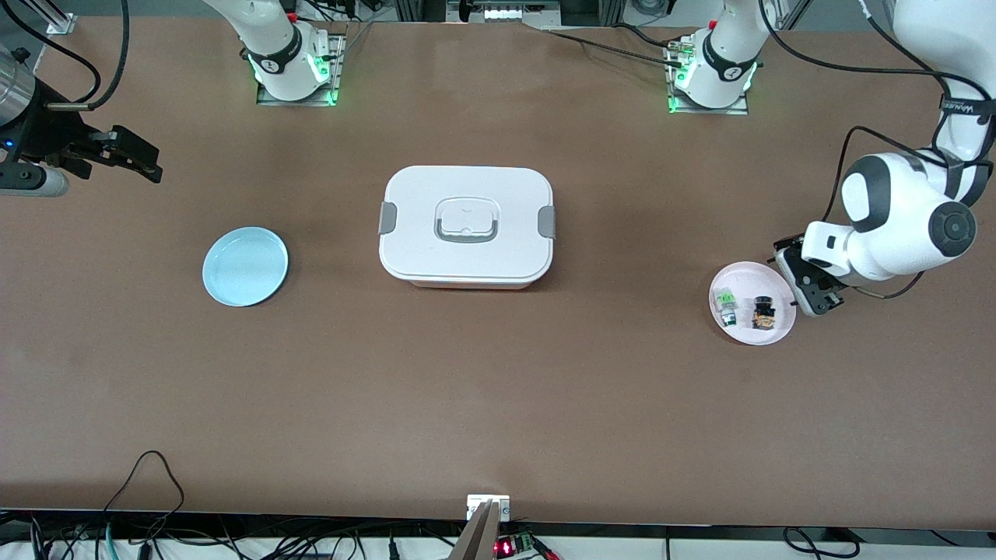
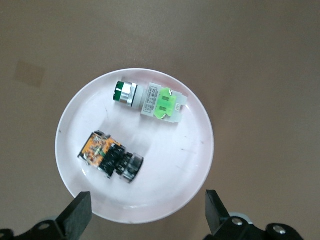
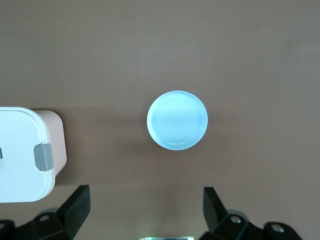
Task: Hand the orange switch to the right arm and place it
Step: 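Move the left gripper down over the orange switch on the white dish, then close the left gripper on the orange switch and lift it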
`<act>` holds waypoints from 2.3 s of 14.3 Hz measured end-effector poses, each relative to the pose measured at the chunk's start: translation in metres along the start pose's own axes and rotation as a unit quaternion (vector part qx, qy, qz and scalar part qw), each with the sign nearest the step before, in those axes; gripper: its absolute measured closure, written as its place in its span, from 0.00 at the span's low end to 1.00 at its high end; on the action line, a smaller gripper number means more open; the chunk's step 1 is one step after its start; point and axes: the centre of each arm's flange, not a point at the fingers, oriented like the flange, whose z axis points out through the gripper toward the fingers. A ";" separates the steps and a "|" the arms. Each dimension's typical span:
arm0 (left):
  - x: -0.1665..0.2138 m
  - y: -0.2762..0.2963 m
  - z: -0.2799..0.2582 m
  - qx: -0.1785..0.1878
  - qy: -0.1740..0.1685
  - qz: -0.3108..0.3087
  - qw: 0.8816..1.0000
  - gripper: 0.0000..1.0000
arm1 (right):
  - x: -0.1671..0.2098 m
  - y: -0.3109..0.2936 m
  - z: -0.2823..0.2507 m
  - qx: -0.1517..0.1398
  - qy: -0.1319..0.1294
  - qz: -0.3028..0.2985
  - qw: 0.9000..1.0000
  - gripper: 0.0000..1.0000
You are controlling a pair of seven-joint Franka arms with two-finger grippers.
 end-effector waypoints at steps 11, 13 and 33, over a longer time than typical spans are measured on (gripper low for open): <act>-0.001 -0.018 0.064 0.049 0.008 0.184 0.982 0.00 | -0.001 0.000 0.000 0.000 -0.003 0.000 1.000 0.00; -0.001 -0.019 0.068 0.053 0.008 0.196 0.979 0.00 | -0.002 0.000 -0.002 0.000 -0.002 -0.001 1.000 0.00; 0.066 0.007 0.029 -0.006 0.134 0.145 0.980 0.27 | -0.006 -0.005 -0.001 0.018 -0.011 -0.004 1.000 0.00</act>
